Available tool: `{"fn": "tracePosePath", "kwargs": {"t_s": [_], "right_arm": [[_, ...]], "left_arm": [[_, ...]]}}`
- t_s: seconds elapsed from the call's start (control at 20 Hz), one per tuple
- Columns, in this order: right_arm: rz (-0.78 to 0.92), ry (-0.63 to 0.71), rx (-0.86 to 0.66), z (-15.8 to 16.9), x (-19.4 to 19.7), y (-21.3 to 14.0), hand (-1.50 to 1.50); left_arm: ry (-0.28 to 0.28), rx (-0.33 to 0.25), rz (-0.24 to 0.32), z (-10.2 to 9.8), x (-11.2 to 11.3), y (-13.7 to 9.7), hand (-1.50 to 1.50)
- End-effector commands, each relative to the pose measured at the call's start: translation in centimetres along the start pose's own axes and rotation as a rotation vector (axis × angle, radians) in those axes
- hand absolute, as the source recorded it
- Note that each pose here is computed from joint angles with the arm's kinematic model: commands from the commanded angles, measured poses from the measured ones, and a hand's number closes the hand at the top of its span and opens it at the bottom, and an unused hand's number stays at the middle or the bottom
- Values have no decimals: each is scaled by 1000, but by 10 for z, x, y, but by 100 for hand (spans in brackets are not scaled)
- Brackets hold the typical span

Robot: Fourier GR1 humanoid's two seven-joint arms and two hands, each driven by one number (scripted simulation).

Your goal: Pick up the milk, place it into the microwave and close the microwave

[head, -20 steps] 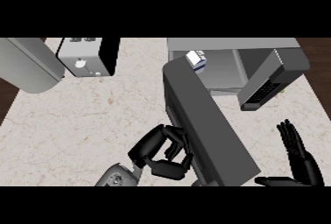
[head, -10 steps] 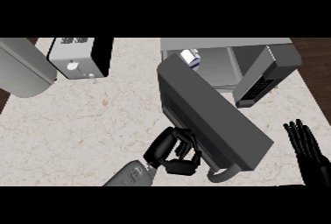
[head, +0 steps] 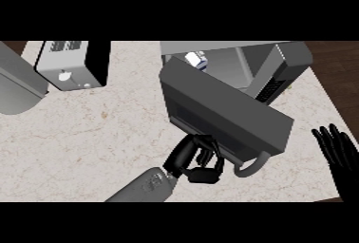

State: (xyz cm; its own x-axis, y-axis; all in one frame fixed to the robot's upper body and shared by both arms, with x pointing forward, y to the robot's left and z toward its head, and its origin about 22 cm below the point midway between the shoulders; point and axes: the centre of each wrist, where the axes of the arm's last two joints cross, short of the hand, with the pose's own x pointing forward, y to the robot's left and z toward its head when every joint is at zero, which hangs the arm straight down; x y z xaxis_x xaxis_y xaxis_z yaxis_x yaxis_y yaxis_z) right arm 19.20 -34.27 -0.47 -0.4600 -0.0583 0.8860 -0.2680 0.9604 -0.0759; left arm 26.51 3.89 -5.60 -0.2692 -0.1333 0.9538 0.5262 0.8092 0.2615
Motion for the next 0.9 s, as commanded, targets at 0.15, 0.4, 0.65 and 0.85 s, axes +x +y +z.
{"fn": "tracePosePath", "kwargs": {"t_s": [0.15, 0.4, 0.65, 0.85], "right_arm": [[-60, -32, 109, -14, 22, 2, -150], [-10, -35, 164, -34, 39, -4, -150], [21, -71, 168, -43, 54, -20, -150], [30, -96, 171, -55, 61, -27, -150]], "left_arm": [[-42, 88, 69, -14, 17, -7, 150], [-88, 223, 94, -35, 35, 3, 150], [-71, 355, 90, -55, 47, 16, 150], [-47, 403, 89, -67, 54, 22, -150]]}}
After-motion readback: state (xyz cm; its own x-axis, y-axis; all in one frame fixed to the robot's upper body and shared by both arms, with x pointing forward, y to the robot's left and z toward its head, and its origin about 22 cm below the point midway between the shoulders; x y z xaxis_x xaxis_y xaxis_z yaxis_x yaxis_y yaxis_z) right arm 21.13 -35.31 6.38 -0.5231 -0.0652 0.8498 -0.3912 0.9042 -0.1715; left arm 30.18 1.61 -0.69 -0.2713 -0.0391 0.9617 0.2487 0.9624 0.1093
